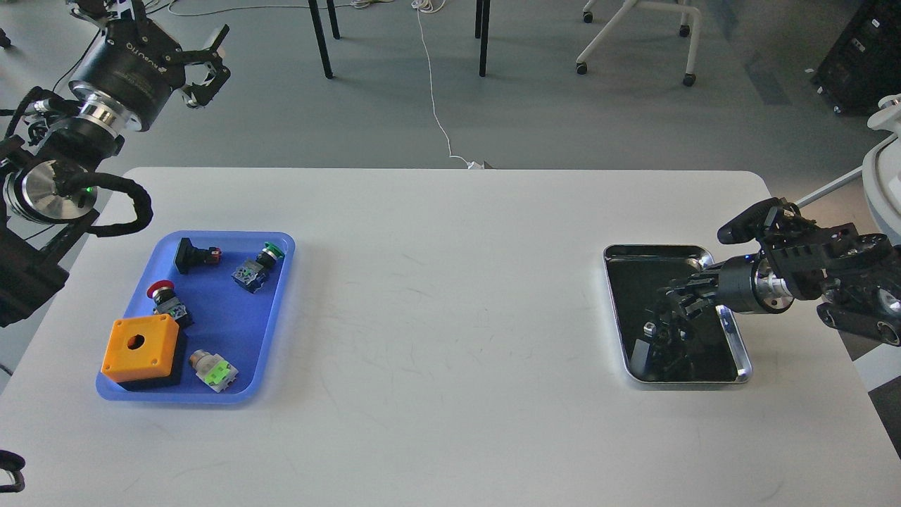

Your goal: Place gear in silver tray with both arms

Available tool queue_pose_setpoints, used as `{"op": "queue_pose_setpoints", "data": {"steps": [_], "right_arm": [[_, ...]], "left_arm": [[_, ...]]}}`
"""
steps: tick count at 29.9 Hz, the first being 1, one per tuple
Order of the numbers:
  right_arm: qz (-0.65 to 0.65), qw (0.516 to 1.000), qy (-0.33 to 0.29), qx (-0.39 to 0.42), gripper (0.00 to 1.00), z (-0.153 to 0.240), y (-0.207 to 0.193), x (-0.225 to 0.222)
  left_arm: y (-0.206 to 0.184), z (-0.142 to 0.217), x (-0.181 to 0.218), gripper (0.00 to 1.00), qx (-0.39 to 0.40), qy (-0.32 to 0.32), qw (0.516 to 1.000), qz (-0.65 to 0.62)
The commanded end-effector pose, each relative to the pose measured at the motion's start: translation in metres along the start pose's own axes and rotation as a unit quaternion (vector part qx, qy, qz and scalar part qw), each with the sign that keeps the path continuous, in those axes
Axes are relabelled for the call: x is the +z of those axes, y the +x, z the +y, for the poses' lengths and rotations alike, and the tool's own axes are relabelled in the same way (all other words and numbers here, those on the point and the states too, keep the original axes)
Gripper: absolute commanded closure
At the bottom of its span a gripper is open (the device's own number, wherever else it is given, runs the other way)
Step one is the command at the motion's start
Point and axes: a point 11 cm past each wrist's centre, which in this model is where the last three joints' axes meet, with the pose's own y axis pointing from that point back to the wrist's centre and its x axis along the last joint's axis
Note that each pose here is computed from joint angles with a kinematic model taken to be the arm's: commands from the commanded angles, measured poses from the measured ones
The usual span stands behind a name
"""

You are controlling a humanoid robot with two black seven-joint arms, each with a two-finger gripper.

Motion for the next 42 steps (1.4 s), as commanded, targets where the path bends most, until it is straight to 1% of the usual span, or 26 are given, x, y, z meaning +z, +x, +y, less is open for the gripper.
{"op": "queue_pose_setpoints", "data": {"steps": [1, 6, 7, 9, 14, 22, 26, 27, 29, 34, 37, 42], "right_arm": [[-0.001, 1.0, 0.001, 0.004, 0.51, -0.001, -0.005, 0.0], [-0.001, 1.0, 0.003, 0.008, 0.47, -0.001, -0.004, -0.001], [-0.001, 1.0, 0.003, 0.009, 0.44, -0.001, -0.004, -0.002], [-0.005, 1.0, 0.007, 0.023, 0.36, -0.001, 0.003, -0.004], [-0.04, 0.994, 0.002, 0.098, 0.04, 0.012, 0.038, 0.004], [-0.1, 0.961, 0.019, 0.258, 0.01, 0.044, 0.118, 0.008], [-0.126, 0.926, 0.045, 0.352, 0.01, 0.066, 0.17, 0.001], [-0.136, 0.911, 0.058, 0.384, 0.01, 0.074, 0.189, -0.004], [-0.166, 0.885, 0.075, 0.428, 0.01, 0.086, 0.208, -0.005], [-0.246, 0.826, 0.133, 0.489, 0.01, 0.095, 0.24, -0.02], [-0.268, 0.808, 0.144, 0.505, 0.01, 0.1, 0.249, -0.02], [-0.332, 0.766, 0.172, 0.523, 0.01, 0.1, 0.256, -0.022]], "left_arm": [[-0.001, -0.001, -0.001, 0.02, -0.001, 0.0, 1.0, 0.001], [-0.002, -0.002, -0.001, 0.02, -0.001, 0.001, 1.0, 0.001], [-0.002, -0.002, -0.001, 0.02, -0.001, 0.0, 1.0, 0.001], [-0.001, -0.002, 0.001, 0.02, 0.002, -0.001, 1.0, -0.001], [0.0, -0.001, 0.003, 0.02, 0.004, -0.001, 1.0, -0.005], [0.0, -0.002, 0.001, 0.02, 0.004, 0.002, 1.0, -0.009], [0.003, -0.002, 0.001, 0.02, 0.01, 0.004, 1.0, -0.013], [0.004, -0.002, 0.002, 0.02, 0.011, 0.003, 1.0, -0.014], [0.005, -0.002, 0.002, 0.02, 0.013, 0.003, 1.0, -0.014], [0.01, 0.0, 0.001, 0.02, 0.018, 0.002, 1.0, -0.014], [0.009, -0.002, -0.001, 0.02, 0.018, -0.001, 1.0, -0.01], [-0.002, -0.01, -0.019, 0.02, 0.007, 0.005, 1.0, 0.009]]}}
